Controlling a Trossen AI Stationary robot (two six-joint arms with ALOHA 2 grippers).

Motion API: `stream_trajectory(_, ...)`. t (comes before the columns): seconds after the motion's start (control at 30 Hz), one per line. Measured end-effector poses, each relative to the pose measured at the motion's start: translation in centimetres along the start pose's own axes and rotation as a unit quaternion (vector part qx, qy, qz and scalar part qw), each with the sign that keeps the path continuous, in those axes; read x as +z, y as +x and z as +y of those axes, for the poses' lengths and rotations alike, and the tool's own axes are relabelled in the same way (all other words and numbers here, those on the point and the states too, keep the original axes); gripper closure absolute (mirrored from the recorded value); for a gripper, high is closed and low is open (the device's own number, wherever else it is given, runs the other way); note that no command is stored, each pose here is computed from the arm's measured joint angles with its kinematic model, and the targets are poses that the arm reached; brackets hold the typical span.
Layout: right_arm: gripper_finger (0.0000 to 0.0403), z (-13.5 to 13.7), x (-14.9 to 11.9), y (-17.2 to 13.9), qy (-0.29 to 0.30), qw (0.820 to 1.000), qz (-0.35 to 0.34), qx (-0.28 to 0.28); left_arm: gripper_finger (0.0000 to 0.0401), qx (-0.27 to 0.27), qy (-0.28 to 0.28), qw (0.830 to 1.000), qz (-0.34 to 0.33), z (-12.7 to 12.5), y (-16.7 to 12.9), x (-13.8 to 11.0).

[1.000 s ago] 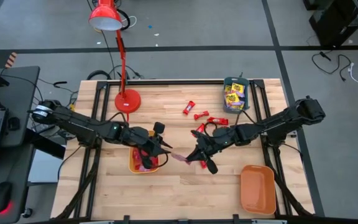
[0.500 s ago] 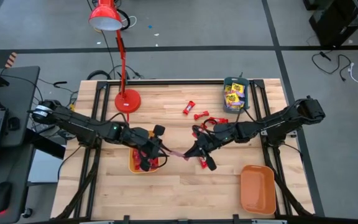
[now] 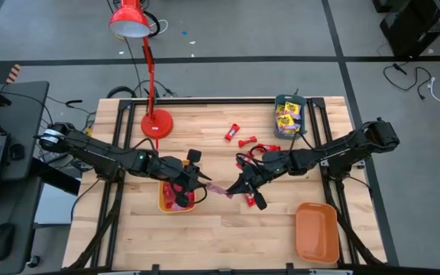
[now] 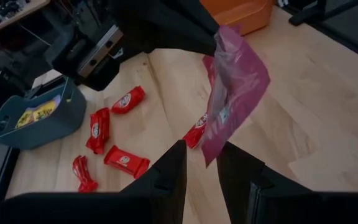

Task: Sort candy
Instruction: Put the red candy pack into the yellow bin

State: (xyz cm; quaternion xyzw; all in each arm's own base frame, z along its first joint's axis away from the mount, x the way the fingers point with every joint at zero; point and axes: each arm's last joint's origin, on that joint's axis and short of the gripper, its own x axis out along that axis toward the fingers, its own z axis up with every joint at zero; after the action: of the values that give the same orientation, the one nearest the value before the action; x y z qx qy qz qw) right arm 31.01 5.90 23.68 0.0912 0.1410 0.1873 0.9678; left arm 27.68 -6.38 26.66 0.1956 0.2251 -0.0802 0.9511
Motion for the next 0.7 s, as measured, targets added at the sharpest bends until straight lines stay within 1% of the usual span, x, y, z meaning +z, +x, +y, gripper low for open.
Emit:
stream_trajectory(0.3,0.0403,-0.3,0.1,-0.1,0.001,1.0,-0.002,-0.012,0.0311,0.002,0.013,1.0,-0.007,0.0,0.0,0.1)
stream_trajectory(0.4,0.0403,-0.5,0.1,-0.1,-0.007,1.0,-0.001,-0.016,0.0316,0.001,0.013,1.0,-0.007,0.0,0.0,0.1)
stream_trajectory(0.5,0.0403,-0.8,0.1,-0.2,-0.008,1.0,-0.001,-0.021,0.0341,0.0,0.013,1.0,-0.007,0.0,0.0,0.1)
stream_trajectory(0.6,0.0402,-1.0,0.0,-0.2,-0.009,1.0,0.005,-0.025,0.0387,-0.001,0.014,1.0,-0.002,0.0,0.0,0.0)
stream_trajectory(0.7,0.0395,-1.1,-0.1,-0.2,-0.015,0.999,0.01,-0.028,0.0397,-0.004,0.015,1.0,0.006,-0.1,0.0,-0.1)
